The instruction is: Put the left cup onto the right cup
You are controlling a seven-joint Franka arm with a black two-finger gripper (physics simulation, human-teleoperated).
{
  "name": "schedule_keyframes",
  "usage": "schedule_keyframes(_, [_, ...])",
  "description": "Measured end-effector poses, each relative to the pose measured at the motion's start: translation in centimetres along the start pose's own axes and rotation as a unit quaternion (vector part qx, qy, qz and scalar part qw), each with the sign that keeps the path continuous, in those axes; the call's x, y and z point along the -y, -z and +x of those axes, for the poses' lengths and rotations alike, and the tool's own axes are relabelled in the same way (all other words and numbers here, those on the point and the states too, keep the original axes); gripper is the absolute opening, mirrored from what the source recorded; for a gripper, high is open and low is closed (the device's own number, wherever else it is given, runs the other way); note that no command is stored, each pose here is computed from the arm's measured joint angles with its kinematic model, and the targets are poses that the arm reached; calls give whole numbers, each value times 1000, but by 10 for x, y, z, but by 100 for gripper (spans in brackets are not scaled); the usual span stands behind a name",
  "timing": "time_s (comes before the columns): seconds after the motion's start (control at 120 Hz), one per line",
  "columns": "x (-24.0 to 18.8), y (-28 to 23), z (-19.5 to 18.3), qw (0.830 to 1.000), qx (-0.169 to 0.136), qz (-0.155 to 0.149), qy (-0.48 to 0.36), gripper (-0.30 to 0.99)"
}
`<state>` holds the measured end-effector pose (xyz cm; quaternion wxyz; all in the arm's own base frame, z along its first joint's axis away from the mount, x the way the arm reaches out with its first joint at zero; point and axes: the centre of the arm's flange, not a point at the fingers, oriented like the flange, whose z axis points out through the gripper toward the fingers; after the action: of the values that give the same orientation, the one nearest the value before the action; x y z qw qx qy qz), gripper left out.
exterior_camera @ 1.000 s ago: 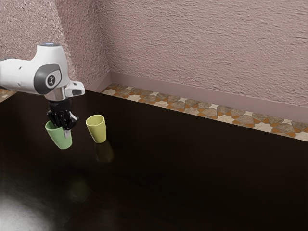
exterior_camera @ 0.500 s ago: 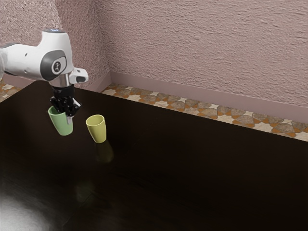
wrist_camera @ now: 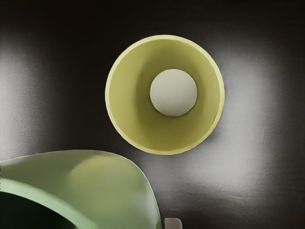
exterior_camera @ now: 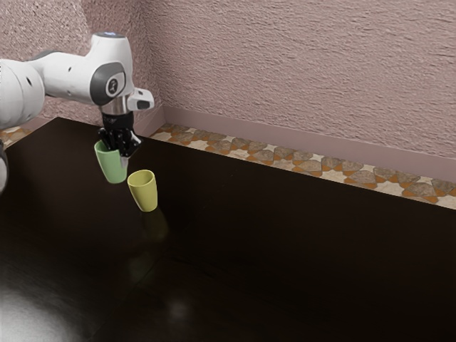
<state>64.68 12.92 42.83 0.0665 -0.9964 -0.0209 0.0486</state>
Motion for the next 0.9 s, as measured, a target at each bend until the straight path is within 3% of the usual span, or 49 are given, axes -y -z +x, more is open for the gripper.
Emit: schedule_keyframes(0.9, [-11,2,58,999,-15,-9,-31,-9])
